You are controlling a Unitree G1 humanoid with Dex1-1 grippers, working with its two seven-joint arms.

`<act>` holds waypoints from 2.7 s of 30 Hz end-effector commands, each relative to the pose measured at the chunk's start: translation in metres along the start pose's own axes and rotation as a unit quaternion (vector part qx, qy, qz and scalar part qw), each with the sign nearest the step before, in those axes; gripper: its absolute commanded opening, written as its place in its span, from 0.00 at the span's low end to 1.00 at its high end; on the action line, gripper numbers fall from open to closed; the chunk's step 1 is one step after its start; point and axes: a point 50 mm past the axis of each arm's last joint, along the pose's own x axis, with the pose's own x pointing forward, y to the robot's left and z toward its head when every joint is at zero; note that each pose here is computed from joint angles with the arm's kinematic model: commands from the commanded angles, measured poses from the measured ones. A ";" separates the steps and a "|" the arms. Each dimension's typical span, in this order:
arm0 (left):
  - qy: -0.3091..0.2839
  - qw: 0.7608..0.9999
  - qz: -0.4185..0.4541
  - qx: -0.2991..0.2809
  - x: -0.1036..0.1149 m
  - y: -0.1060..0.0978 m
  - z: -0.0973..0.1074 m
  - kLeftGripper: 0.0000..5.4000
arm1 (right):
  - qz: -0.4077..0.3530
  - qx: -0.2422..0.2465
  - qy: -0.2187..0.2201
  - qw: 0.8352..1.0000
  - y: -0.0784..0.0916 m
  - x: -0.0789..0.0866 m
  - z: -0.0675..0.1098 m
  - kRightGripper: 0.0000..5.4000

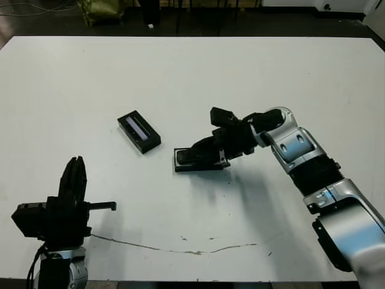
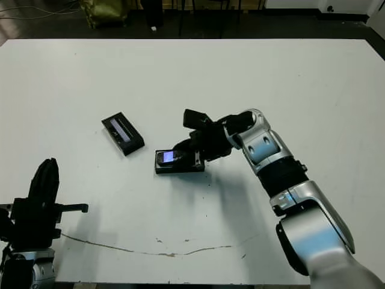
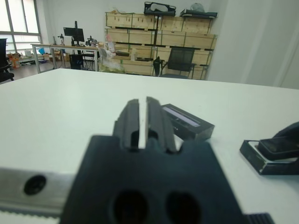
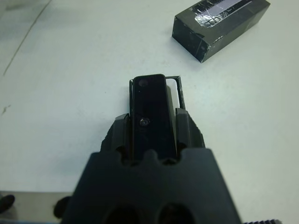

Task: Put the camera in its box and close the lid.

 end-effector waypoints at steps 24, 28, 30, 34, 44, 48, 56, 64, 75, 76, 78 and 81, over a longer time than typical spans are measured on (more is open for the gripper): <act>0.017 1.000 0.000 0.004 -0.004 0.002 -0.003 0.00 | 0.003 0.004 0.062 0.998 0.012 0.010 -0.024 0.14; 0.018 1.000 0.003 0.006 -0.004 0.002 -0.004 0.00 | -0.010 0.019 0.052 0.998 0.009 0.006 -0.026 0.14; 0.017 1.000 0.003 0.004 -0.004 0.001 -0.004 0.00 | -0.012 0.022 0.047 0.999 0.008 0.005 -0.027 0.14; 0.018 1.000 0.001 0.004 -0.004 0.001 -0.004 0.00 | -0.012 0.027 0.043 0.999 0.007 0.004 -0.029 0.14; 0.017 1.000 0.001 0.008 -0.004 0.002 -0.004 0.00 | -0.020 0.041 0.038 0.998 0.005 0.000 -0.030 0.14; 0.017 1.000 0.002 0.007 -0.004 0.002 -0.004 0.00 | -0.024 0.042 0.036 0.998 0.003 -0.004 -0.029 0.14; 0.016 1.000 0.001 0.005 -0.005 0.001 -0.004 0.00 | -0.018 0.054 0.043 0.997 0.004 -0.006 -0.029 0.14; 0.019 1.000 -0.001 0.003 -0.006 0.001 -0.004 0.00 | -0.031 0.077 0.024 0.996 0.001 -0.011 -0.030 0.14; 0.022 1.000 0.000 0.000 -0.007 0.001 -0.003 0.00 | -0.041 0.085 0.015 0.995 -0.001 -0.015 -0.029 0.14; 0.022 1.000 -0.001 0.004 -0.007 0.001 -0.003 0.00 | -0.043 0.088 0.015 0.995 -0.002 -0.016 -0.029 0.14; 0.021 1.000 0.000 0.004 -0.006 0.001 -0.003 0.00 | -0.044 0.090 0.013 0.995 -0.003 -0.018 -0.028 0.14; 0.023 1.000 0.001 -0.001 -0.006 0.000 -0.004 0.00 | -0.046 0.081 0.015 0.996 -0.004 -0.020 -0.027 0.13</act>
